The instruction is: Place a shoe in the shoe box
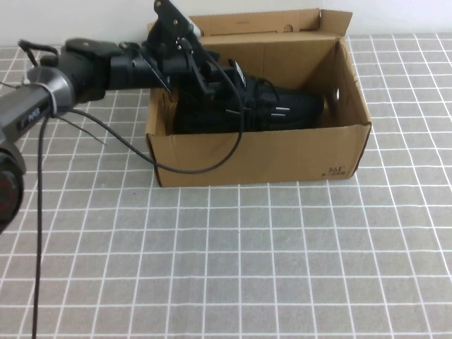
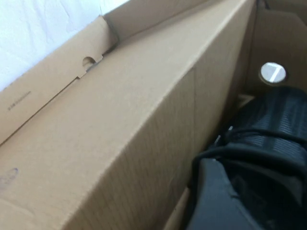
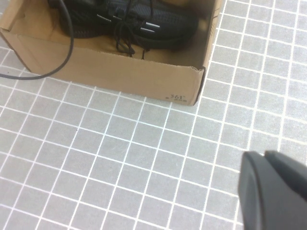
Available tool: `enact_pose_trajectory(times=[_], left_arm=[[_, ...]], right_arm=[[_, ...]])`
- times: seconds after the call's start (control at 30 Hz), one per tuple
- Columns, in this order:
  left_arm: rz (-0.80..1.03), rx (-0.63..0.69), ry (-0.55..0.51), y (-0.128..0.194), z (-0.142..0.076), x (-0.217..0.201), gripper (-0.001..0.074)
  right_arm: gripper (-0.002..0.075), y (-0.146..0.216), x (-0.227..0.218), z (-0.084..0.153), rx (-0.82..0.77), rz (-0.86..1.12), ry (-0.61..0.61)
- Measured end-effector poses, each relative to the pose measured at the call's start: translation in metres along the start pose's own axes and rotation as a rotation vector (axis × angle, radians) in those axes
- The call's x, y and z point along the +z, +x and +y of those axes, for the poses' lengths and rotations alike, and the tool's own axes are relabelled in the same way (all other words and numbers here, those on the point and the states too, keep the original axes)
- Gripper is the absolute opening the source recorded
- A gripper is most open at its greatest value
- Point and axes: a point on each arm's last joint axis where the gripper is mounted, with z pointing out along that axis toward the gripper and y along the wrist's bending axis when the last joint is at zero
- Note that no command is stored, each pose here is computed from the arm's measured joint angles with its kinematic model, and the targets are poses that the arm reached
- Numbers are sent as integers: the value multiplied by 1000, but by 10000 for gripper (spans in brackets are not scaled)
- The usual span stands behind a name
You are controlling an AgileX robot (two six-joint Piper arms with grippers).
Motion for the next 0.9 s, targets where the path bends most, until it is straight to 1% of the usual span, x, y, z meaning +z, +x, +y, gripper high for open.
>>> enact_pose_trajectory(times=[0.13,0.27,0.33,0.37,0.43,0.47,0.53,0.63,0.77,0.9], left_arm=[[35,10,-1,-23,-1,-18,338],[24,-76,-12,-57,-3,-43,333],[13,-132,-13,-75,-6,-57,295],[10,-156,-9,-84,-8,-64,260],[7,-177,-2,-102,-13,-80,172],[10,-173,0,-110,-15,-88,115],[15,-156,-3,-124,-20,-102,48],[6,-131,-14,-141,-26,-120,14],[-10,-100,-12,-159,-34,-140,2],[76,-108,-6,-165,-43,-157,0]], right_arm=[[-16,0,0,0,-1,1,-2],[-16,0,0,0,-2,1,-2],[-16,0,0,0,-5,-1,5],[-16,0,0,-1,-7,-3,9],[-16,0,0,-1,-11,1,16],[-16,1,0,-2,-11,8,19],[-16,2,0,-2,-11,19,23],[-16,2,0,-2,-14,21,23],[-17,3,-4,-2,-42,13,16],[-16,9,-19,-2,-76,-16,-33]])
